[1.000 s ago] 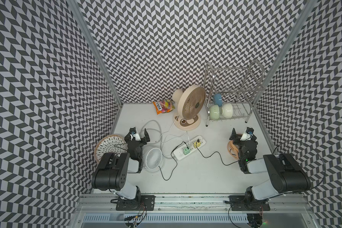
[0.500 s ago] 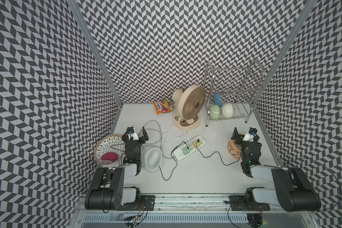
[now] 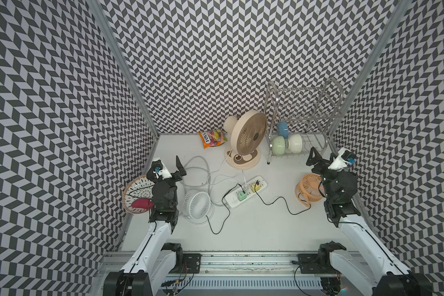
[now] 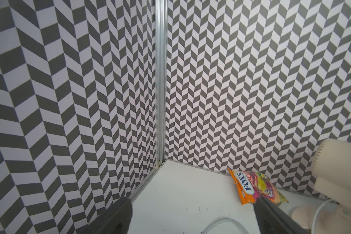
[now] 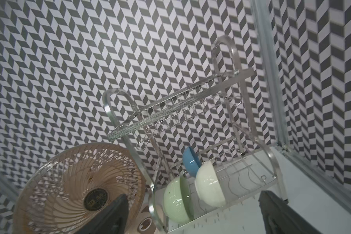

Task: Unplug the desk fan from the power strip
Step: Remove the plug from the socket.

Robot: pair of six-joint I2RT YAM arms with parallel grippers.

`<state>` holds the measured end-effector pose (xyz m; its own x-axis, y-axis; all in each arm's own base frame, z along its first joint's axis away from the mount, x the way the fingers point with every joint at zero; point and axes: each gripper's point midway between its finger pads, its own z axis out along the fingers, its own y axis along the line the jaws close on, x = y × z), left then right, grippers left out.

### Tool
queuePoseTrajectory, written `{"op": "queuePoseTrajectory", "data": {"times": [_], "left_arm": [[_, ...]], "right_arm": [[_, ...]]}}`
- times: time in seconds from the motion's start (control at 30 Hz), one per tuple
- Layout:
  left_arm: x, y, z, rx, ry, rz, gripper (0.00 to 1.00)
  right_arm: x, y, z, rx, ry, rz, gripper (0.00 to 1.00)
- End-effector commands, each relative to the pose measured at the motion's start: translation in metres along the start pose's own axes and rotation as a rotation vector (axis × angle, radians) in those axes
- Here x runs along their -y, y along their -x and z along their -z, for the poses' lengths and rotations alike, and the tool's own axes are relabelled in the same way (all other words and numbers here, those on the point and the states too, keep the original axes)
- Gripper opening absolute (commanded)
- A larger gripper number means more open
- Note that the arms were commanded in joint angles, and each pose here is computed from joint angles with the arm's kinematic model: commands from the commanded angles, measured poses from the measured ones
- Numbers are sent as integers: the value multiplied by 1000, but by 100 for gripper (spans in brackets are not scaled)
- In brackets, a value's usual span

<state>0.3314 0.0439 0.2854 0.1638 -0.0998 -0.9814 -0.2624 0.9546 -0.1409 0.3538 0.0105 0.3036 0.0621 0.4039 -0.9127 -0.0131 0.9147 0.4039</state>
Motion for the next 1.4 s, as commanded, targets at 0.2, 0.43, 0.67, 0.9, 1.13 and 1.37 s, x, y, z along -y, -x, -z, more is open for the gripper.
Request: {"op": "queuePoseTrajectory", "data": {"times": [0.2, 0.43, 0.67, 0.9, 1.13, 1.37], "left_arm": [[53, -9, 5, -233, -220, 337, 100], [149, -30, 41, -484, -414, 458, 100], [215, -82, 86, -709, -504, 349, 99], [219, -105, 113, -731, -559, 265, 95], [207, -121, 130, -752, -565, 272, 85], [212, -136, 138, -786, -598, 249, 84]], "right_arm": [[-67, -68, 15, -379, 338, -8, 100], [-130, -120, 35, -606, 509, 215, 100], [-159, -180, 54, -816, 521, 340, 100], [-162, -223, 65, -972, 496, 429, 100], [-160, -249, 61, -1047, 461, 480, 100], [-155, -272, 55, -1132, 411, 501, 91]]}}
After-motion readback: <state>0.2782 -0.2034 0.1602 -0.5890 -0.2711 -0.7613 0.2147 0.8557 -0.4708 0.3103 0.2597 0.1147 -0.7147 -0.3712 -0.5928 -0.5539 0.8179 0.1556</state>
